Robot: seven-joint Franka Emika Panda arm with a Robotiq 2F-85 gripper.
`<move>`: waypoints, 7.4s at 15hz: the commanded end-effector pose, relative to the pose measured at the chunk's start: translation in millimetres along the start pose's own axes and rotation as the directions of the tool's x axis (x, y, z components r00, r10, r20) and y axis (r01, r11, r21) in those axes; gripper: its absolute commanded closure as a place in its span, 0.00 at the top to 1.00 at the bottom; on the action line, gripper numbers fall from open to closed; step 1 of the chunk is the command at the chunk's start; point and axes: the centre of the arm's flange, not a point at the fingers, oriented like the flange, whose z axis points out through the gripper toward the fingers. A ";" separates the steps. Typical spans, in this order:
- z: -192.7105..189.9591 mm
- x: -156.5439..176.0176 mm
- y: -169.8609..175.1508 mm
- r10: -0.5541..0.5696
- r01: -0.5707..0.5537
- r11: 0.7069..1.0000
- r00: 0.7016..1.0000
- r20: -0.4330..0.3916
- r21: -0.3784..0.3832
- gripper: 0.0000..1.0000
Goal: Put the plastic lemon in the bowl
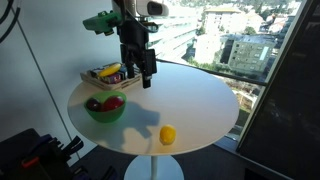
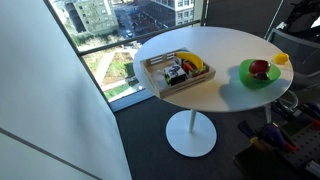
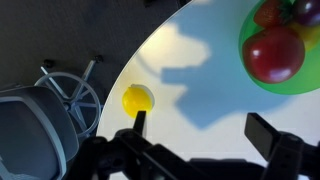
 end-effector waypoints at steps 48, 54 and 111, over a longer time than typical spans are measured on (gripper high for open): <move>145.9 62.5 79.6 0.210 -0.210 0.978 0.978 0.005 0.013 1.00; 153.7 65.0 80.1 0.224 -0.224 0.974 0.975 -0.007 0.021 1.00; -0.3 -38.5 -70.5 -0.434 0.434 0.901 0.901 0.021 0.010 0.38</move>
